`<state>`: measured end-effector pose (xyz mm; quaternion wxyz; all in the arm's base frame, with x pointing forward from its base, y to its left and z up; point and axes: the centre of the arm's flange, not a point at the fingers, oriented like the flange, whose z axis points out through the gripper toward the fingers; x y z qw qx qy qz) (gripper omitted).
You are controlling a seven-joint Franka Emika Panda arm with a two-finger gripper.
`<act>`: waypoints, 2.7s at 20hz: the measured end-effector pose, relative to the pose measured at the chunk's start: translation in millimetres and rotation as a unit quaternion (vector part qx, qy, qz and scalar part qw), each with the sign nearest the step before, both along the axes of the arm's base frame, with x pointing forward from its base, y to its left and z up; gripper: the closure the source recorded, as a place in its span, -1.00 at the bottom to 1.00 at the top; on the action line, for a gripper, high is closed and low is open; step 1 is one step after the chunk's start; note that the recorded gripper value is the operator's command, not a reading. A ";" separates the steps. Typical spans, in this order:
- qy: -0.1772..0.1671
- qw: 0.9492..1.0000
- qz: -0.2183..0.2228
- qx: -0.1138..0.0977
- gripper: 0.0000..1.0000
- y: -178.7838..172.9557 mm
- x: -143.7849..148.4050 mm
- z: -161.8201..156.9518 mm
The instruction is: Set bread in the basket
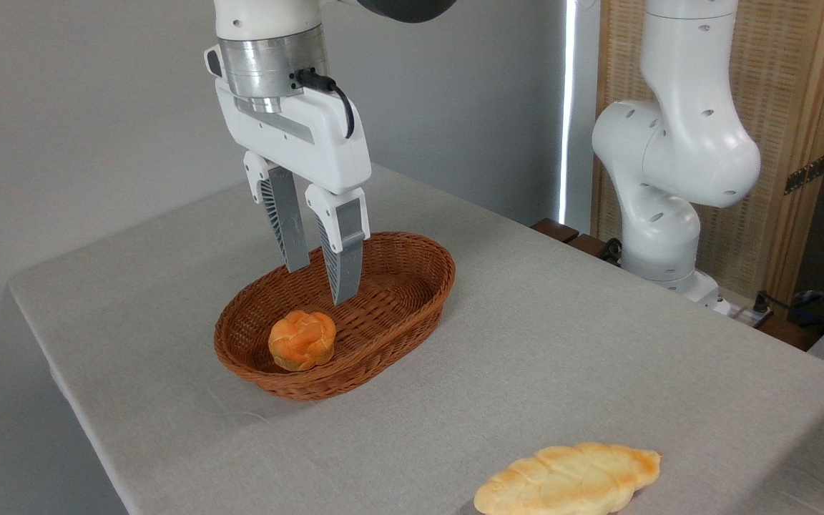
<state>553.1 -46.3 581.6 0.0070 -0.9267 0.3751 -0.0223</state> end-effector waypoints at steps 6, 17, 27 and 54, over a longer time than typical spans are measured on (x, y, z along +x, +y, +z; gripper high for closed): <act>-0.002 1.000 0.000 0.000 -1.00 0.1 -0.4 1.9; -0.007 1.000 -0.004 0.000 -1.00 14.7 -2.0 7.7; -0.013 0.996 -0.085 0.004 -1.00 121.0 -26.9 -47.0; -0.006 0.978 -0.198 0.064 -1.00 225.2 -73.4 -161.0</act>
